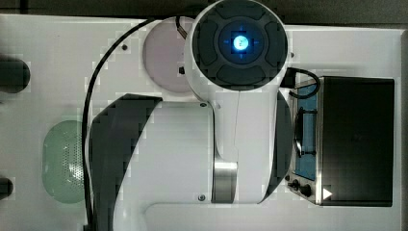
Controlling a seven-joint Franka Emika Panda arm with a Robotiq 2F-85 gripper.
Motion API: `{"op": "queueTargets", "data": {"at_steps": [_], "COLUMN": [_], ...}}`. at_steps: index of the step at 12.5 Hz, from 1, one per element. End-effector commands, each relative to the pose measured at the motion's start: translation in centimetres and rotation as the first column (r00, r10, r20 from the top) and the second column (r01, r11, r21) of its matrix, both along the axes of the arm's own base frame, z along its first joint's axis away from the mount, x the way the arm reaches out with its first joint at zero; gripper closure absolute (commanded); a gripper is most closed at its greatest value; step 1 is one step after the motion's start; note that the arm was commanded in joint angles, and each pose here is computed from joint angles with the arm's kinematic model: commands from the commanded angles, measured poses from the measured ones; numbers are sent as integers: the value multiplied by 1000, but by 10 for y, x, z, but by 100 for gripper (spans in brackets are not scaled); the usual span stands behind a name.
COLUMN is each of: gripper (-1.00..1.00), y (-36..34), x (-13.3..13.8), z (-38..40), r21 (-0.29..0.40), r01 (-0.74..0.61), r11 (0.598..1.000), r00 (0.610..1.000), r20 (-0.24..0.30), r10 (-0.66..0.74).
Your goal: Pick Ketchup from the table and place it in strainer.
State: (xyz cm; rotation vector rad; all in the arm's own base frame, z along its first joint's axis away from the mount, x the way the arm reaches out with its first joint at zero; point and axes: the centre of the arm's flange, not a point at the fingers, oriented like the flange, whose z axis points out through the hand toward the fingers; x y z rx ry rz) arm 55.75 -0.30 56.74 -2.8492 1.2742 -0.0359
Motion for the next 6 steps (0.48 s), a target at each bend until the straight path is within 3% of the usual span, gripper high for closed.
{"op": "queueTargets", "data": {"at_steps": [1,3,6], "gripper": [-59,-99,-100], "y": [-24,-22,-14], "x": [-89,-87,-76], "z": [27,18,-17], "r21": [3,4,10], "r01": [66,54,-15], "r11": [998,999,1000], "r00": [993,992,989], "r20": [-98,-111,-146], "r10": [-66,-54,16]}}
